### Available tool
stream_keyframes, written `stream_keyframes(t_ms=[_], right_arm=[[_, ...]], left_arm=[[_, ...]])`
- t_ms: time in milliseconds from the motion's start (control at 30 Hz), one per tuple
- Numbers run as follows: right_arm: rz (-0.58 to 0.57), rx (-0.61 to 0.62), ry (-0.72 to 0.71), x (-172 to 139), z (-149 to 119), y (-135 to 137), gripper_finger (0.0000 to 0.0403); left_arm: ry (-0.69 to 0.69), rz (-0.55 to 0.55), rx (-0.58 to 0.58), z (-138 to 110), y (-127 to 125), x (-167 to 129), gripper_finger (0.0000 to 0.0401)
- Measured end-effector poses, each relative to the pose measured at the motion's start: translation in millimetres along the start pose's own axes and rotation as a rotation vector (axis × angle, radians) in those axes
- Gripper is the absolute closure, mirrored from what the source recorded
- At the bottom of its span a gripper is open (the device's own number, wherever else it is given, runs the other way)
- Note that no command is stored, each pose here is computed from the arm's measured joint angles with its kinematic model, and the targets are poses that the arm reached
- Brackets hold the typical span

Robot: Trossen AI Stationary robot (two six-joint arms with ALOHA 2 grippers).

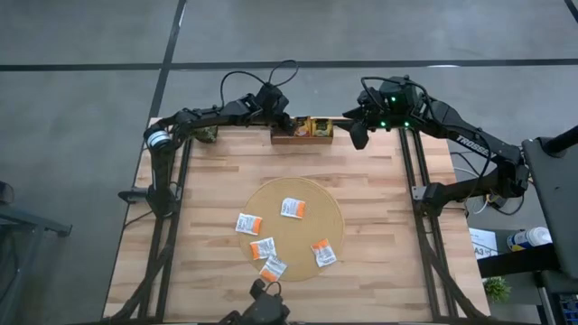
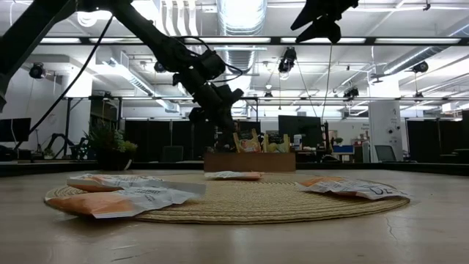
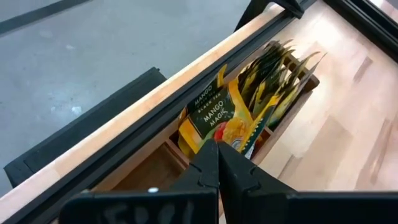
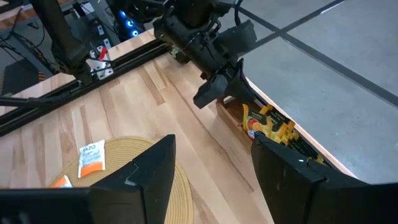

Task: Pick & Place Tea
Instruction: Put the red tea bag into the middle section of the wooden organizer

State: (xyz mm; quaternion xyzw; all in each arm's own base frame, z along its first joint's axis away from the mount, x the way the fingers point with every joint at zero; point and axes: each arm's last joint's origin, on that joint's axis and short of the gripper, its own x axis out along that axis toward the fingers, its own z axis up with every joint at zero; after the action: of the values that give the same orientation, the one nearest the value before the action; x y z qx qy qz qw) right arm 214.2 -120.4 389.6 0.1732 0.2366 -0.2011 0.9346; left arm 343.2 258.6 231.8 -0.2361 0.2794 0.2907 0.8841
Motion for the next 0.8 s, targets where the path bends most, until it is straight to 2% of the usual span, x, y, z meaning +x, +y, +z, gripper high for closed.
stream_keyframes(t_ms=[167,300,467,600,800], right_arm=[[0.000,-0.001,0.000,0.0,0.0,0.0,0.0197],[0.000,-0.003,0.002,0.1,-0.3,-0.1,0.0197],[-0.002,-0.014,0.011,2.0,-2.2,-0.7,0.0197],[-0.007,-0.026,-0.009,3.7,-1.7,-1.2,0.0197],[-0.084,-0.019,-0.059,8.4,-1.8,-4.7,0.0197]], left_arm=[[0.000,-0.022,-0.025,1.8,-0.8,-3.8,0.0401],[0.002,-0.097,-0.045,5.5,-4.7,-10.6,0.0401],[-0.044,-0.158,-0.038,21.6,-11.2,-22.3,0.0401],[-0.065,-0.160,-0.037,28.6,-11.4,-25.7,0.0401],[-0.069,-0.135,-0.067,29.9,0.5,-26.3,0.0401]])
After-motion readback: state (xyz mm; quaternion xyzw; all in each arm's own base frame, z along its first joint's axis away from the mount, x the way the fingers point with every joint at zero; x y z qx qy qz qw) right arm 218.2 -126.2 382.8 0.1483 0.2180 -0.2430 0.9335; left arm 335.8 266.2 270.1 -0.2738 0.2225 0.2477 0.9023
